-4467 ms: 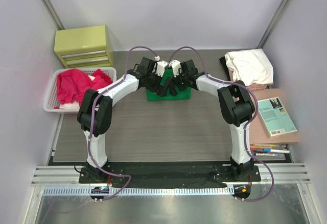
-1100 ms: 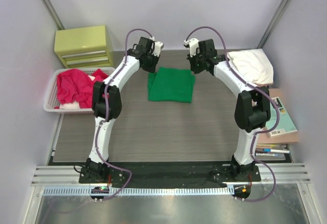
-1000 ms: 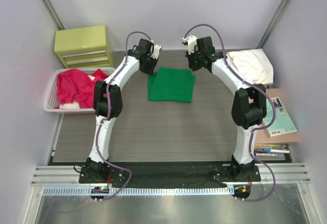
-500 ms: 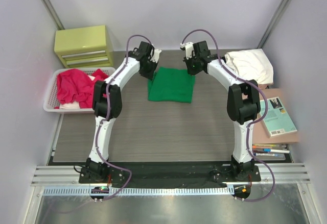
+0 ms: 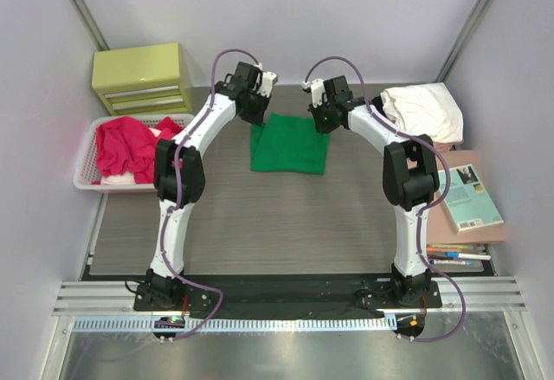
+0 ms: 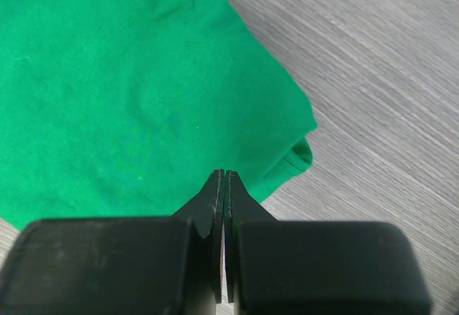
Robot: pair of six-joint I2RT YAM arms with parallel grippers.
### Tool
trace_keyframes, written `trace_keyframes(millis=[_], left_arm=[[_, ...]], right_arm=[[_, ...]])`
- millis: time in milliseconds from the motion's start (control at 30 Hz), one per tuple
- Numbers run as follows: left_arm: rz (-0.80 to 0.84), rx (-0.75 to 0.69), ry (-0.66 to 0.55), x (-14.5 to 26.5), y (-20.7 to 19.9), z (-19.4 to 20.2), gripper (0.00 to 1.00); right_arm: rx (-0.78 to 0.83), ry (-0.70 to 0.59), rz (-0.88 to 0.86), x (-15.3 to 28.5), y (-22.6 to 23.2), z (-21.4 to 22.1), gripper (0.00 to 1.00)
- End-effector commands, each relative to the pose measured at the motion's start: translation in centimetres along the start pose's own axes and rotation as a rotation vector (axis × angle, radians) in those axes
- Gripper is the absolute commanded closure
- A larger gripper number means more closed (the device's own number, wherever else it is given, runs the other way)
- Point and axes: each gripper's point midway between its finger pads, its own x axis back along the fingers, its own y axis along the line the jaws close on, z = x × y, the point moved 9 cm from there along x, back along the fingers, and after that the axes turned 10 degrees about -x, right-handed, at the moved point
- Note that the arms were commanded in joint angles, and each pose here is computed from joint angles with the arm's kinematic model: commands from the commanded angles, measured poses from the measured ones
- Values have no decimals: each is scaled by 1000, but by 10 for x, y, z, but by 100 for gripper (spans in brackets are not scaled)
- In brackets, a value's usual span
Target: Fold and stack the t-shirts
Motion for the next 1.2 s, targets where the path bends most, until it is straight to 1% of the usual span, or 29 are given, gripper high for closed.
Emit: trace_keyframes(millis=[0,167,300,433,633,733,900,1033,1167], left_arm=[[47,-16,-43,-12,-13,-11,100],[77,-28,-23,-22,-23,-8,100],[92,-24,30,-41,-25,6,100],[88,-21,87,-62,-23,23,100],[62,-12,124,-73,-9,37,100],[61,25,133,-67,6,45,100],[64,104,112,-51,32,57,100],[69,121,131,-40,37,72,100],[73,117,126,-32,35,77,100]], right_arm=[[24,-21,5,-9,1,-1,99],[14,3,-7,-21,1,7,99],[7,28,-3,-33,0,16,99],[13,62,12,-45,-3,27,99],[20,111,51,-57,-8,44,99],[19,110,57,-52,-11,47,99],[-15,83,65,-38,-21,45,99],[-39,63,66,-22,-29,45,99],[-51,63,72,-11,-36,55,99]])
